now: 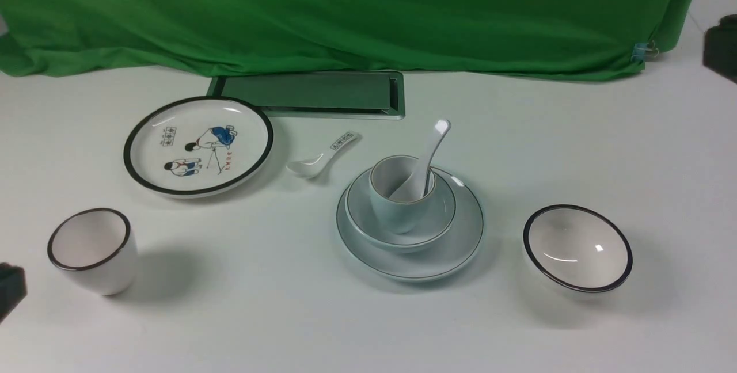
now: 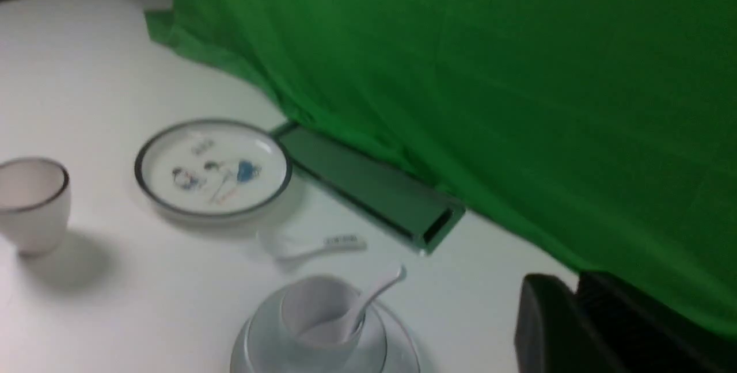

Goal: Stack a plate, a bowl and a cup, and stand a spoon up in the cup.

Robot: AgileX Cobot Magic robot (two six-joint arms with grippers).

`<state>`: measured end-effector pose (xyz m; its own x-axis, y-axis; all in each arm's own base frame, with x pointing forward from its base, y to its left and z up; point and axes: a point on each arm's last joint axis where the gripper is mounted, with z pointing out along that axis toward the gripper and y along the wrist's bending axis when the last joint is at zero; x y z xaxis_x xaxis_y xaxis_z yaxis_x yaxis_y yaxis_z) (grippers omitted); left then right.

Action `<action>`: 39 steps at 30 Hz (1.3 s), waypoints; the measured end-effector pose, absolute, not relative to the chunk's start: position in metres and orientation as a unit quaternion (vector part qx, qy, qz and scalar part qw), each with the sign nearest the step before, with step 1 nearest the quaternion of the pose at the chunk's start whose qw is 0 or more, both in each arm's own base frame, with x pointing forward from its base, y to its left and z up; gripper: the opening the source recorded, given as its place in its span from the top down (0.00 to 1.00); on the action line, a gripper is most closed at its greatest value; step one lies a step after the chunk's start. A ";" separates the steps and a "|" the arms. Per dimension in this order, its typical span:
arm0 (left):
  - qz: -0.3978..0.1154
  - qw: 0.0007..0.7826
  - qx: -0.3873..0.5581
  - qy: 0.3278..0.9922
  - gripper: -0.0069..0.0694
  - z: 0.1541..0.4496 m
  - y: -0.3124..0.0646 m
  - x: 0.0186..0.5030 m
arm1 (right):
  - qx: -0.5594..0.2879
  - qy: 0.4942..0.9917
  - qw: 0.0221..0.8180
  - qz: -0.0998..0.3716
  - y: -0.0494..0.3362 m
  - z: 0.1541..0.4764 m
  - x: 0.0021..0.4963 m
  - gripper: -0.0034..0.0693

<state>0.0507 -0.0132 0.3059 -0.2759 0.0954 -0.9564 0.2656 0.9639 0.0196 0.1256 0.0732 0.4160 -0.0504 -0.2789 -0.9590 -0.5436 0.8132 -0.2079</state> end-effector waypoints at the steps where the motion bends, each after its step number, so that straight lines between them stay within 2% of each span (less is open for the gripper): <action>1: -0.075 0.600 0.112 0.788 0.96 0.301 -0.012 0.045 | -0.278 0.701 0.647 0.108 0.069 0.412 0.119 0.82; 6: -0.083 0.620 0.108 0.773 0.96 0.296 -0.009 0.034 | -0.266 0.675 0.680 0.109 0.059 0.401 0.102 0.81; 14: -0.083 0.619 0.108 0.774 0.95 0.295 -0.009 0.033 | -0.272 0.689 0.663 0.107 0.060 0.385 0.103 0.78; 26: -0.086 0.618 0.107 0.774 0.95 0.295 -0.009 0.033 | -0.274 0.697 0.654 0.108 0.060 0.383 0.103 0.73; 29: -0.082 0.619 0.107 0.774 0.95 0.295 -0.009 0.033 | -0.251 0.678 0.683 0.104 0.056 0.386 0.103 0.72; 33: -0.081 0.619 0.106 0.774 0.95 0.295 -0.009 0.033 | -0.189 0.667 0.705 0.148 0.047 0.378 0.091 0.72; 39: -0.080 0.619 0.107 0.774 0.95 0.295 -0.009 0.033 | -0.165 0.677 0.704 0.133 0.037 0.351 0.082 0.76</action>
<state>0.0332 -0.0087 0.2949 -0.2121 0.0659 -0.9750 0.2641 0.9645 0.0077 0.0820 0.0373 0.3514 0.0473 -0.0364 -0.9982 -0.4118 0.9098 -0.0527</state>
